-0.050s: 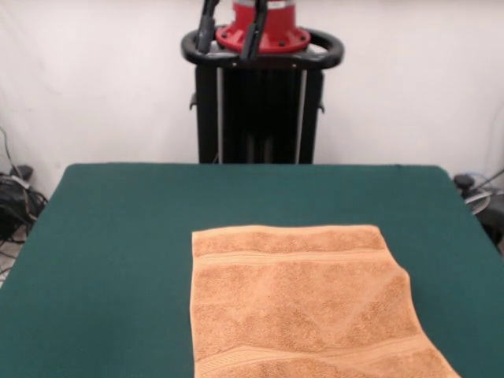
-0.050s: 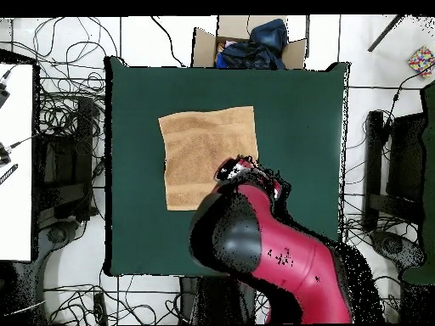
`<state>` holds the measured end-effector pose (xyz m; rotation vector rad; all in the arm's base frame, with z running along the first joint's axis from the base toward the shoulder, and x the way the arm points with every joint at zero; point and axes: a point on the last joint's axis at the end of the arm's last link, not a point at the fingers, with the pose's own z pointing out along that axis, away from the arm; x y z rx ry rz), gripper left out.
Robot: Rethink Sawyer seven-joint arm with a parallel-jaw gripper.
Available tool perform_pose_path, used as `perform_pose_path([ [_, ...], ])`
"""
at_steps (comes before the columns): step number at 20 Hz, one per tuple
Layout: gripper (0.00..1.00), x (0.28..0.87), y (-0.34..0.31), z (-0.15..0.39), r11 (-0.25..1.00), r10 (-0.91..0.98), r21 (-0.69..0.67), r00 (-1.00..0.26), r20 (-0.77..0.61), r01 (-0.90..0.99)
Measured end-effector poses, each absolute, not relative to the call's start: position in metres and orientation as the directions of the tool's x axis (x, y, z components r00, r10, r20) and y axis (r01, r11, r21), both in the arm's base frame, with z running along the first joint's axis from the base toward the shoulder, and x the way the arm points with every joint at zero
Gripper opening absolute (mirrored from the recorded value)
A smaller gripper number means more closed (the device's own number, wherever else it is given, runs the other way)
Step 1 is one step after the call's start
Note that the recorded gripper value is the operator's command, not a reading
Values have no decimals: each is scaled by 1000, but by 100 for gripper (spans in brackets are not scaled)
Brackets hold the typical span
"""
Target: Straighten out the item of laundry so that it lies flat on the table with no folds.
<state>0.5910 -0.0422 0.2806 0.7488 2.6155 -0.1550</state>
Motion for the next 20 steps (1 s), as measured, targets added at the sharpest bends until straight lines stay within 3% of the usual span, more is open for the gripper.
perform_pose_path([
  [20, 100, 585, -36, 256, 878, 454, 26, -814, -361, 478],
])
